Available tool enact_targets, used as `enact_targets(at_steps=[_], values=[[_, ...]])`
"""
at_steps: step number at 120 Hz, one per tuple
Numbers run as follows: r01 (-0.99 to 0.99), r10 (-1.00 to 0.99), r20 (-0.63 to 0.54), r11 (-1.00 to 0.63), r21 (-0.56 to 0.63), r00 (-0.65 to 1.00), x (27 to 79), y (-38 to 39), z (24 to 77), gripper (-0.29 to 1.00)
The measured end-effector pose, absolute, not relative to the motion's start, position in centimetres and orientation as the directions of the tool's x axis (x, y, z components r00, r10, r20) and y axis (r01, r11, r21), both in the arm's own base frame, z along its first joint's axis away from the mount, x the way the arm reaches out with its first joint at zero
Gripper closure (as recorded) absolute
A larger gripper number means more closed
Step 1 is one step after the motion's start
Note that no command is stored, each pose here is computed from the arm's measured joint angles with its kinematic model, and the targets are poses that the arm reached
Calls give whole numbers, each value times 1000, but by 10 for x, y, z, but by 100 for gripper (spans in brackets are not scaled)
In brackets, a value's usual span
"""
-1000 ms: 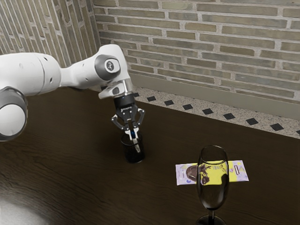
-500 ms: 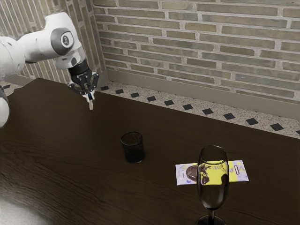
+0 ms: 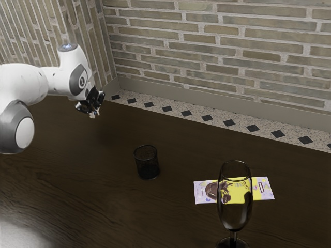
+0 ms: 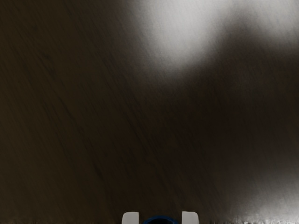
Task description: Take the marker out of the pen holder and place it to the left of the pen holder.
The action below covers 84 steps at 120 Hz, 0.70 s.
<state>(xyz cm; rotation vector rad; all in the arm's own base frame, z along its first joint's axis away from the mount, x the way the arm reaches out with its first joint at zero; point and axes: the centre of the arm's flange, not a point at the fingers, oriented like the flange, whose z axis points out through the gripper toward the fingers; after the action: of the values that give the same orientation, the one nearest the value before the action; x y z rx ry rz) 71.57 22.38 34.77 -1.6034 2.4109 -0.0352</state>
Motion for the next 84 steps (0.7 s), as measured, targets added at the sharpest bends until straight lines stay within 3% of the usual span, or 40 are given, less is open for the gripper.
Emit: enact_targets(at_steps=[29,51,68,74,84], values=[[-908,-914,-211,383,-172,-346,719,226,333,78],[-923,-923,-218,353,-153,-316,715,231,327,39],[-922,-925,-219,350,-164,-311,719,215,336,20],[-923,-935,-193,332,-193,-296,708,193,375,16],[-912,-955,-84,296,-283,-284,652,93,537,11]])
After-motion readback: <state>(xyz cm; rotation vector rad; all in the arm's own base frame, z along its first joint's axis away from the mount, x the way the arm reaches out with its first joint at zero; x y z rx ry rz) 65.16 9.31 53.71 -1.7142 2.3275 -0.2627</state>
